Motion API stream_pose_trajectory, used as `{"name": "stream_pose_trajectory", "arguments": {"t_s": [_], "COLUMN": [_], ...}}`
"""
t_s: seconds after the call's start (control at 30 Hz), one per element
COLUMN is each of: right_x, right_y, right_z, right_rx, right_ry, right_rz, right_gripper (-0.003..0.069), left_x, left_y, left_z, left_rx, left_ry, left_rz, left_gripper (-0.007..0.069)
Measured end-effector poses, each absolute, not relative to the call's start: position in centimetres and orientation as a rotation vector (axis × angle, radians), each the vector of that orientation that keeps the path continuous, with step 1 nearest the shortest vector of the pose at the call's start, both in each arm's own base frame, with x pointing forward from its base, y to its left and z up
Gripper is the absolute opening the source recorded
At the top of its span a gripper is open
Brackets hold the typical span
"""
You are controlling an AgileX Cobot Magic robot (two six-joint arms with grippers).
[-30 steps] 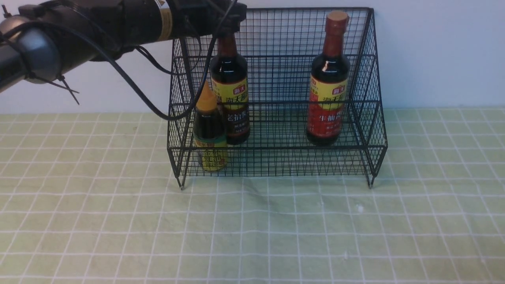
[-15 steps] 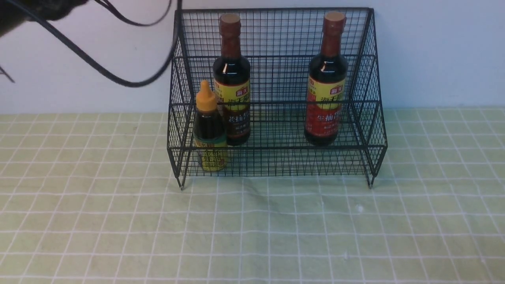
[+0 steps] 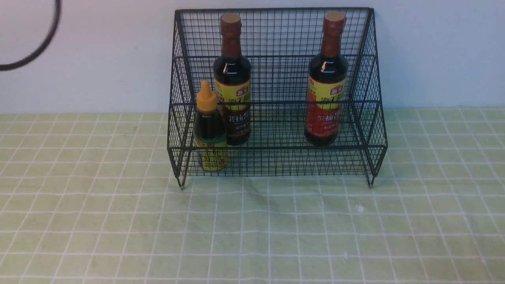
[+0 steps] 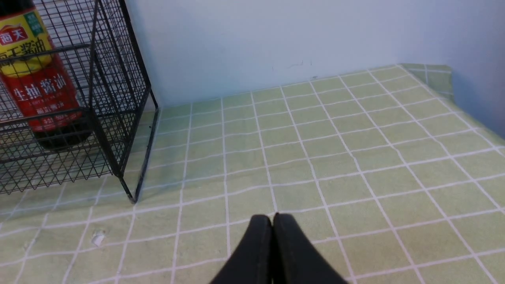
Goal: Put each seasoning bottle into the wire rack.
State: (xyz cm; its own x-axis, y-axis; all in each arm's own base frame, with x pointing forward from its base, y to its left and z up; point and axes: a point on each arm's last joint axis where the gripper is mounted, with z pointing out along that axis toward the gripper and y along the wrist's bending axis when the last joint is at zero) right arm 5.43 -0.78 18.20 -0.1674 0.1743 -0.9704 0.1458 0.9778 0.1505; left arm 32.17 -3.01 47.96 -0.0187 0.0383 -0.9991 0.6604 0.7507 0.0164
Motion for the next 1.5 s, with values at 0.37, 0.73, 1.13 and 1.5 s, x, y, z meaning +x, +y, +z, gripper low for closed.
{"name": "stream_pose_trajectory", "arguments": {"t_s": [0.37, 0.73, 1.13, 1.5], "right_x": [5.4, 5.4, 5.4, 5.4], "right_y": [-0.8, -0.8, -0.8, -0.8], "right_z": [18.2, 18.2, 18.2, 18.2], "right_rx": [0.227, 0.225, 0.225, 0.225], "right_ry": [1.746, 1.747, 1.747, 1.747], "right_rz": [0.016, 0.014, 0.014, 0.014], "right_gripper": [-0.0014, -0.0014, -0.0014, -0.0014], "left_x": [28.2, 29.0, 28.0, 23.4], "left_y": [1.0, 7.0, 9.8, 2.5], "left_z": [53.8, 51.3, 39.9, 40.4], "left_rx": [0.502, -0.008, -0.392, -0.150], "left_ry": [1.235, 1.325, 1.970, 2.210], "left_rz": [0.202, 0.645, 0.745, 0.087], "left_gripper": [-0.0007, -0.0007, -0.0007, -0.0007]}}
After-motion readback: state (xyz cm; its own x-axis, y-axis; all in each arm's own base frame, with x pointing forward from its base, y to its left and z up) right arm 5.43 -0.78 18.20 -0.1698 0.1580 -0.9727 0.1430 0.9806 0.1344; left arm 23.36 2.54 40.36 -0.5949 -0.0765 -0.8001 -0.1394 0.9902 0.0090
